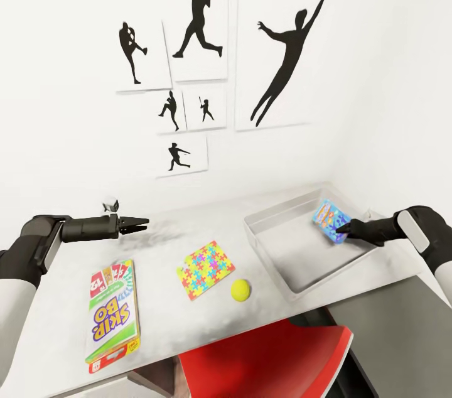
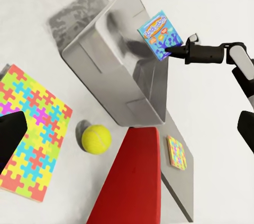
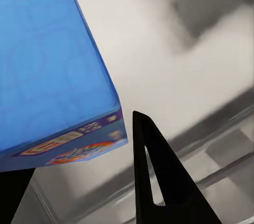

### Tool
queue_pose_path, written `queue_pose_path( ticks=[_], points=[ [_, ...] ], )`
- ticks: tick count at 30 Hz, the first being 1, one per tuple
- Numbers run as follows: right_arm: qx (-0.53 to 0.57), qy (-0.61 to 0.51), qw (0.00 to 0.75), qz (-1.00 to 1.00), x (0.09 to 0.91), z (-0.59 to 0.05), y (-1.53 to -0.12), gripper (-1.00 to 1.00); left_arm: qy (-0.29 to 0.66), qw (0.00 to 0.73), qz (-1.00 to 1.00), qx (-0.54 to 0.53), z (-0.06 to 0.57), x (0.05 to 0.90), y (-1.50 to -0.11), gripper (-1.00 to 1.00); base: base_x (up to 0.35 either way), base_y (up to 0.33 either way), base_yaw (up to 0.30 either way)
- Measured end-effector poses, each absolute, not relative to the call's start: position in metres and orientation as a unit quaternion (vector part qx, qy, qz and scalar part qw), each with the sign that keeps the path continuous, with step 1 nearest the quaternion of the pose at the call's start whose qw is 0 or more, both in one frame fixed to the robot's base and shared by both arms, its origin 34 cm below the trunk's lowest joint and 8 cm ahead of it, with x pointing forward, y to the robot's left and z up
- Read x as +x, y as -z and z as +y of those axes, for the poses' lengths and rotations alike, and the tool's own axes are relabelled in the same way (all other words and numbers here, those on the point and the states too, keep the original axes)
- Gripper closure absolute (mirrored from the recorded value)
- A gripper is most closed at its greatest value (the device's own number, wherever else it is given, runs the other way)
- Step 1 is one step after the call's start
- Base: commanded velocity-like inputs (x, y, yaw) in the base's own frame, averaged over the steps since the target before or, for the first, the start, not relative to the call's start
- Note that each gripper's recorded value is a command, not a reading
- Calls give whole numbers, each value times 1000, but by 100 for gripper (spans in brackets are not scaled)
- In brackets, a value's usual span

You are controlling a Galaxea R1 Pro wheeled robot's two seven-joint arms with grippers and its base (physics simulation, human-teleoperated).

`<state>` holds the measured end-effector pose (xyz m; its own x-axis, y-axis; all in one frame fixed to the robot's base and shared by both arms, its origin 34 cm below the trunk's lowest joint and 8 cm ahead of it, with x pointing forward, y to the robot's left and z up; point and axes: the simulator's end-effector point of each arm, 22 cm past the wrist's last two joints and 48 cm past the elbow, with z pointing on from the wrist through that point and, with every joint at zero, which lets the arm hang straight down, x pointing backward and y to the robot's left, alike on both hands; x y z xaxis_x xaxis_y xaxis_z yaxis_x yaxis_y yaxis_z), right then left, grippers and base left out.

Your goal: Put all the toys in the child's room - the three board games (two on the bed and one on the table), the two jigsaw puzzles on the table, and the tennis ball on the table - inside the toy box on the table in the child's room.

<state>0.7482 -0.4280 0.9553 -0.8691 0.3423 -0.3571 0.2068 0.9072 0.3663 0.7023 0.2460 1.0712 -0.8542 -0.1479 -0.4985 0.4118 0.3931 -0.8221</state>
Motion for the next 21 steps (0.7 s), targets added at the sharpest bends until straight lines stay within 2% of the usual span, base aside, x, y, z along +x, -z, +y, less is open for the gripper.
queue_pose_path(
  ticks=[21],
  points=[
    [146, -161, 197, 956, 748, -423, -936, 100, 546, 243, 798, 75, 245, 704, -1052, -100, 0, 0, 0]
  ],
)
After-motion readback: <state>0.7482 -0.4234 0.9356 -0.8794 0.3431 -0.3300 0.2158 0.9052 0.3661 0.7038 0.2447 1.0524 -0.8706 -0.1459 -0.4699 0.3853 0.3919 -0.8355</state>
